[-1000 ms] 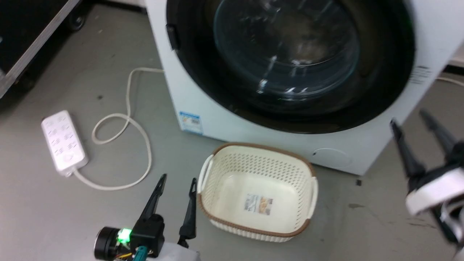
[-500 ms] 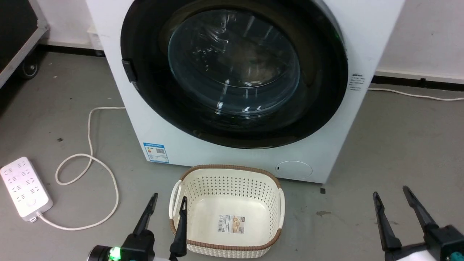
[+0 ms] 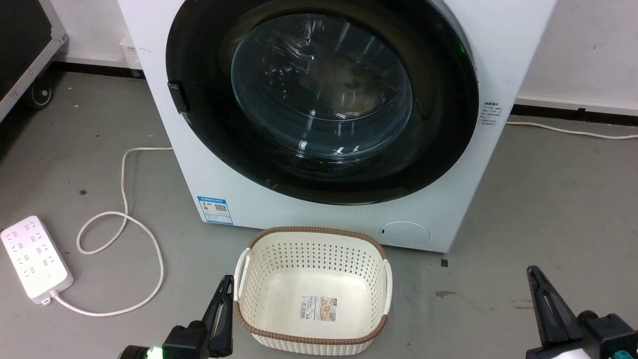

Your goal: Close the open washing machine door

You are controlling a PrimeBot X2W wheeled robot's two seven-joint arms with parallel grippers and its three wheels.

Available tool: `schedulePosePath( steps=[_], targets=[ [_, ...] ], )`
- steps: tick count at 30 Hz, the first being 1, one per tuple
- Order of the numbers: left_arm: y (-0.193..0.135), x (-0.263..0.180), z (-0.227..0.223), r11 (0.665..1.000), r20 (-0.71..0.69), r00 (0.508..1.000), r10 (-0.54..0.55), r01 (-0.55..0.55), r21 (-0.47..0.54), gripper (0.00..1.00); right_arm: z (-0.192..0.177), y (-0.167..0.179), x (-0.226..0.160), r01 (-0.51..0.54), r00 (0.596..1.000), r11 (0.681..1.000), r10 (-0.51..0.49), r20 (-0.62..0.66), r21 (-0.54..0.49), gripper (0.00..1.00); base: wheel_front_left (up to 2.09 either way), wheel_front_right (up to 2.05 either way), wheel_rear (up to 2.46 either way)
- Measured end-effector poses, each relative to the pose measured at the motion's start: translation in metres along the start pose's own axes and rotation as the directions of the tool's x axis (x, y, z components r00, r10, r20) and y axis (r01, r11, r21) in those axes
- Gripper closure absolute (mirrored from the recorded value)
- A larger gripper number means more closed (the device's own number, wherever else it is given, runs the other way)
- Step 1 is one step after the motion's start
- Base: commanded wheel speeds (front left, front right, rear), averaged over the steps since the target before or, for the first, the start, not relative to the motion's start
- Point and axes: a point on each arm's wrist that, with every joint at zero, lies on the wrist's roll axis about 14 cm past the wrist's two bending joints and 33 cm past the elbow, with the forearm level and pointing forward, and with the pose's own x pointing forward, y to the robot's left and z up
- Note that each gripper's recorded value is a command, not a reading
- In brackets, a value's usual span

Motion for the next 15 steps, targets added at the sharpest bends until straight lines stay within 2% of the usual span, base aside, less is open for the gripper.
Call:
schedulePosePath(
  steps=[15],
  targets=[
    [0.0041, 0.0025, -0.0006, 1.000, -0.017, 1.000, 0.011, -0.011, 0.006, 1.00, -0.0029, 0.0019, -0.0004, -0.004, 1.000, 1.000, 0.004, -0.025, 0.003, 1.00, 0.00, 0.00, 0.00]
  ],
)
